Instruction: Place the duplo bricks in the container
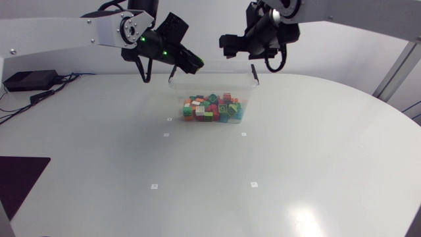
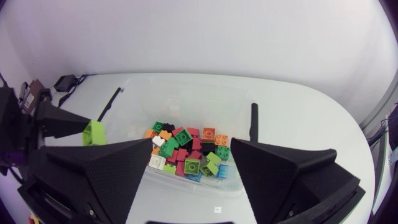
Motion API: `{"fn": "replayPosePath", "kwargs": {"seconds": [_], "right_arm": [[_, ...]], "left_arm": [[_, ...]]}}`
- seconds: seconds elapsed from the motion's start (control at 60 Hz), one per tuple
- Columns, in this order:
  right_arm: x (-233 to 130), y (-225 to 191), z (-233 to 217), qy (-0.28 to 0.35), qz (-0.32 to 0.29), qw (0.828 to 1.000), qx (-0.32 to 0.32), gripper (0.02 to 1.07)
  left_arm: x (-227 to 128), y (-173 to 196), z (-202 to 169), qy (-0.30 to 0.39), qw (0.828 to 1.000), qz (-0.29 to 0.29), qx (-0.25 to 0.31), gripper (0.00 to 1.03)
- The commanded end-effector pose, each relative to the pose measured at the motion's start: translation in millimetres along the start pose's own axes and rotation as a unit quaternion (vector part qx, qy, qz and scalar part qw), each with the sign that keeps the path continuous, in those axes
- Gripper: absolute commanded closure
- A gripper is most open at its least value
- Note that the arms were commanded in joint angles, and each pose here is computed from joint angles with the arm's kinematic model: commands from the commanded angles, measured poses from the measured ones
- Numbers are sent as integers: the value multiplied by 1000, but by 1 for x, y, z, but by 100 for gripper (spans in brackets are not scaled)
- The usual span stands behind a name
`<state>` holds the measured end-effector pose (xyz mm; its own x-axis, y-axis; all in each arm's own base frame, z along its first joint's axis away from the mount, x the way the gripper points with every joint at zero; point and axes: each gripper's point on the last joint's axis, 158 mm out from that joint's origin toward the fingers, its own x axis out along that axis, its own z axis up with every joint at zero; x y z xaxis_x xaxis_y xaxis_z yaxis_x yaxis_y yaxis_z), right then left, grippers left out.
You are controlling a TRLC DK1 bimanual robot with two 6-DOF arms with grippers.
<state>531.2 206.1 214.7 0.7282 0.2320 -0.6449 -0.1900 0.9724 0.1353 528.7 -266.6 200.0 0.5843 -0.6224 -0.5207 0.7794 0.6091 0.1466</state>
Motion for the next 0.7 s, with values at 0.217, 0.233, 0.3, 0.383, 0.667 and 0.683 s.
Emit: {"fn": "replayPosePath", "kwargs": {"seconds": [0.217,0.233,0.3,0.383,0.667,0.683], "right_arm": [[-50,-23,-23,-20,-11,1000,-16,12],[-52,-25,-25,-19,-13,1000,-16,12],[-58,-28,-30,-21,-14,1000,-18,12],[-65,-33,-36,-21,-17,999,-22,12],[-88,-63,-51,-30,-38,999,-22,8],[-89,-65,-53,-29,-39,999,-23,7]], "left_arm": [[41,21,10,-19,999,4,-41,69],[43,22,10,-20,999,4,-43,69],[49,22,12,-21,999,3,-42,66],[53,23,13,-20,999,2,-43,49],[49,39,2,1,998,44,-44,4],[48,39,3,1,998,45,-44,4]]}}
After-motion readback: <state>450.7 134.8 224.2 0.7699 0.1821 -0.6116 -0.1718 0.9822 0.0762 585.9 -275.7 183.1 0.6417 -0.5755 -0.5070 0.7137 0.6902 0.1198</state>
